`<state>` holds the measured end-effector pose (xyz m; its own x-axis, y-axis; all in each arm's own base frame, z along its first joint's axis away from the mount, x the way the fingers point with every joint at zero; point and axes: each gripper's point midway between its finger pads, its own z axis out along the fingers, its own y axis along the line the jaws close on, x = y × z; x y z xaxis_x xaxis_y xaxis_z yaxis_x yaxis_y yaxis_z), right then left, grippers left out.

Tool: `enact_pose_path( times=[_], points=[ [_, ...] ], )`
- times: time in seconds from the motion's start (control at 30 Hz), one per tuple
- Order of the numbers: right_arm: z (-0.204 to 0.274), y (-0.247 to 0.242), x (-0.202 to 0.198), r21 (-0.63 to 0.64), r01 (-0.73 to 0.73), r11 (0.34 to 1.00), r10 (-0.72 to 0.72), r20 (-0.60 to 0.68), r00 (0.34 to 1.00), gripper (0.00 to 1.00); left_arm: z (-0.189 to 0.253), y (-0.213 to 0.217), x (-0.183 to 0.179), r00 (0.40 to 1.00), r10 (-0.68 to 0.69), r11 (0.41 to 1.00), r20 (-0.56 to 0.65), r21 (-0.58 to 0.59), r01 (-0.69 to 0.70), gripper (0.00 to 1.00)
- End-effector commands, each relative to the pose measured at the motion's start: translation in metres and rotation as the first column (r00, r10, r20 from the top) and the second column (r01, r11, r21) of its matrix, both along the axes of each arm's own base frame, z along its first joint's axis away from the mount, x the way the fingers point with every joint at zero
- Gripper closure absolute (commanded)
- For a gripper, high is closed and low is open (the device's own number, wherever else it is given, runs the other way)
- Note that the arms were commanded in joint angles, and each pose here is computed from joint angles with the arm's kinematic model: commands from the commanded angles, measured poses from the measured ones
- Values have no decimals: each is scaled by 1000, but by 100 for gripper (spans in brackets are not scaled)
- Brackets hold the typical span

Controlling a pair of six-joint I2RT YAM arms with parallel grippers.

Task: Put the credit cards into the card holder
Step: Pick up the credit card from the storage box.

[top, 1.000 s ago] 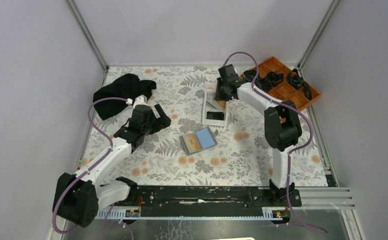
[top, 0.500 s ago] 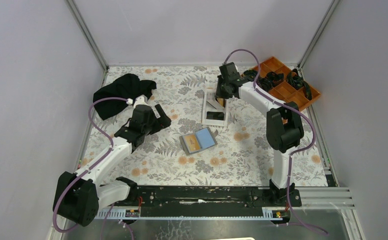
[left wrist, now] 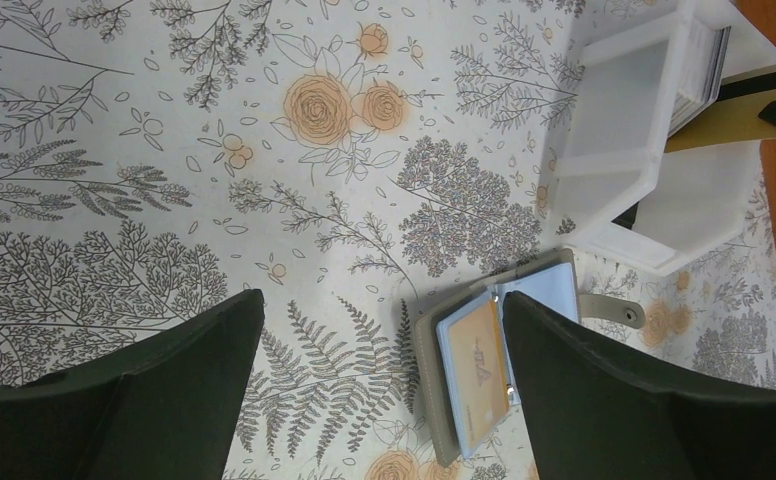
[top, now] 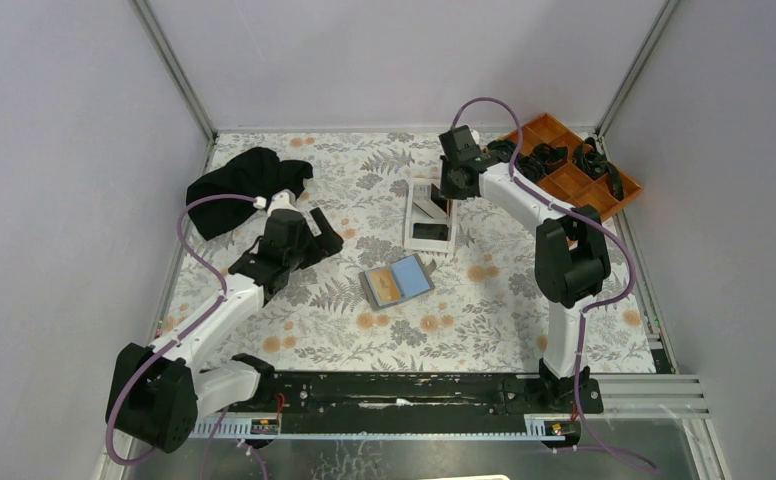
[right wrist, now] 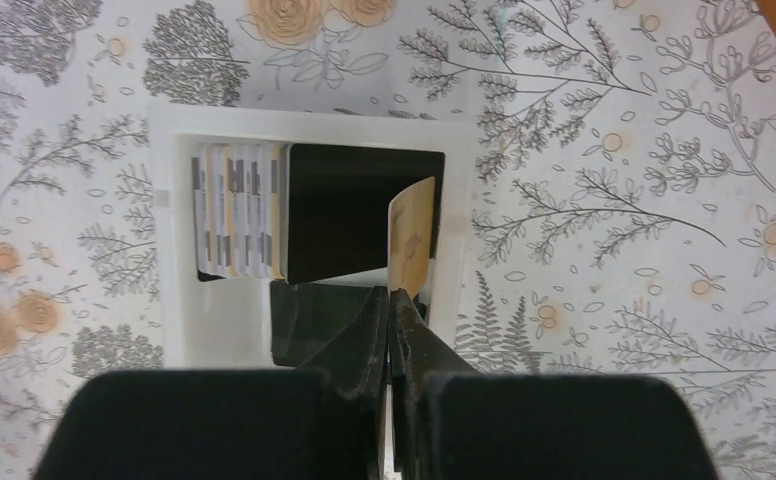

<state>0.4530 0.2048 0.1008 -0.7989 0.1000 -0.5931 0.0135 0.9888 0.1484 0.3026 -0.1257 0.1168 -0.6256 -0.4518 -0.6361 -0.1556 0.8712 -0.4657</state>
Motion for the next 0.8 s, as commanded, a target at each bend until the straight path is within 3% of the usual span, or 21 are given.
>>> enact_pose_path(
  times=[0.0,0.17,0.47,0.63,0.77],
  points=[
    [41,-5,-2,-85,-22,996,30,88,996,100,26,-15,15,995,-37,997,96,-57,42,4],
    [60,-3,-5,-107,-41,993,56,137,989,100,40,-37,19,979,-130,983,154,-112,148,3],
    [118,5,-29,-29,-113,993,117,210,971,100,76,-70,23,909,-288,923,301,-164,347,3],
    [142,18,-67,77,-229,970,209,207,956,100,95,-89,25,846,-377,869,378,-172,465,2],
    [158,33,-107,212,-340,916,300,200,933,100,108,-104,24,789,-439,808,431,-195,556,2]
  ],
)
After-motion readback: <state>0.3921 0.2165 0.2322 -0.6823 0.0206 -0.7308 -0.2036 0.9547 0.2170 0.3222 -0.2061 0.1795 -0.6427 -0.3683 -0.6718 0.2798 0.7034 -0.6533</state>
